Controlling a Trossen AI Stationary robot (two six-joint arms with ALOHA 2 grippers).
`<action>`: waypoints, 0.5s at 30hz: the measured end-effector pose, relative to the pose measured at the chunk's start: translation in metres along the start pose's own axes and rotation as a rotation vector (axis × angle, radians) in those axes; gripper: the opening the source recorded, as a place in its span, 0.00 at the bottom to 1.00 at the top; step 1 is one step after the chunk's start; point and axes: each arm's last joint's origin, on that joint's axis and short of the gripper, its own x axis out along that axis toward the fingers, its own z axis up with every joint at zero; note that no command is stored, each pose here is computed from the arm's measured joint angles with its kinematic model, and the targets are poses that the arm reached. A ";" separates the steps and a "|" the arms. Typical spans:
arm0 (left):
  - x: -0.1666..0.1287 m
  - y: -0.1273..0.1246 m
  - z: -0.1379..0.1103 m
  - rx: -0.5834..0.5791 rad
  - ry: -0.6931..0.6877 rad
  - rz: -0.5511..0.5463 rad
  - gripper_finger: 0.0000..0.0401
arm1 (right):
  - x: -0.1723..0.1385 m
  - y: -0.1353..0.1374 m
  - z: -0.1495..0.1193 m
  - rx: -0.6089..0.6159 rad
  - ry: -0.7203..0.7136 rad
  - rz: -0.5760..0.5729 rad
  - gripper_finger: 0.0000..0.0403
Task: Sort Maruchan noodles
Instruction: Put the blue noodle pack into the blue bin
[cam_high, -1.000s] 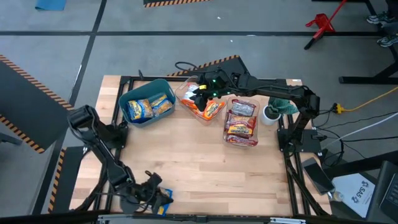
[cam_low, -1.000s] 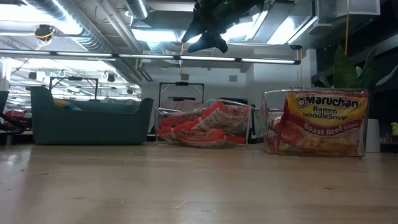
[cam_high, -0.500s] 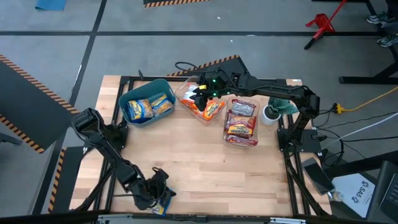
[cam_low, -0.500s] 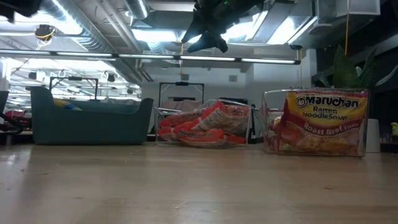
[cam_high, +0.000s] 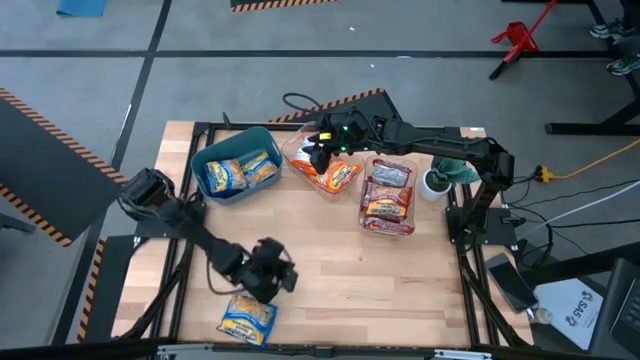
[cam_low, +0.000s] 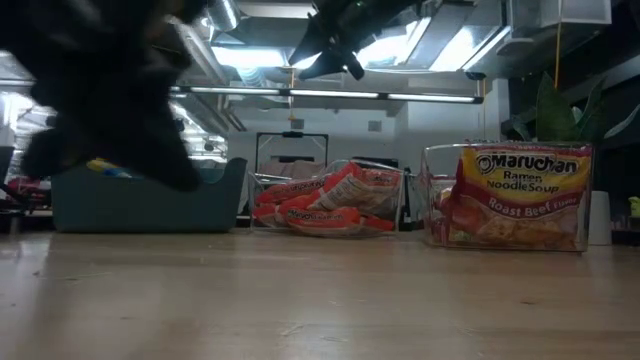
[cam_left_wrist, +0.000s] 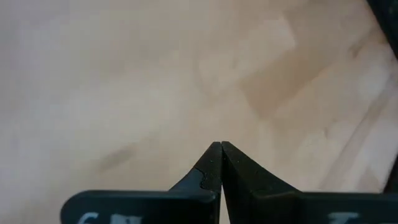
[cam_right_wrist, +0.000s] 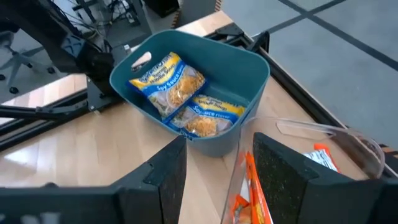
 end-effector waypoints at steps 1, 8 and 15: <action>0.002 -0.001 0.006 0.012 -0.012 -0.003 0.00 | 0.000 0.000 0.001 0.001 -0.006 0.002 0.42; -0.030 -0.021 0.053 0.159 -0.027 -0.152 0.00 | 0.000 0.001 0.003 0.005 -0.026 0.022 0.42; -0.097 -0.018 0.070 0.223 0.051 -0.289 0.00 | -0.012 0.008 0.010 0.045 -0.035 0.176 0.42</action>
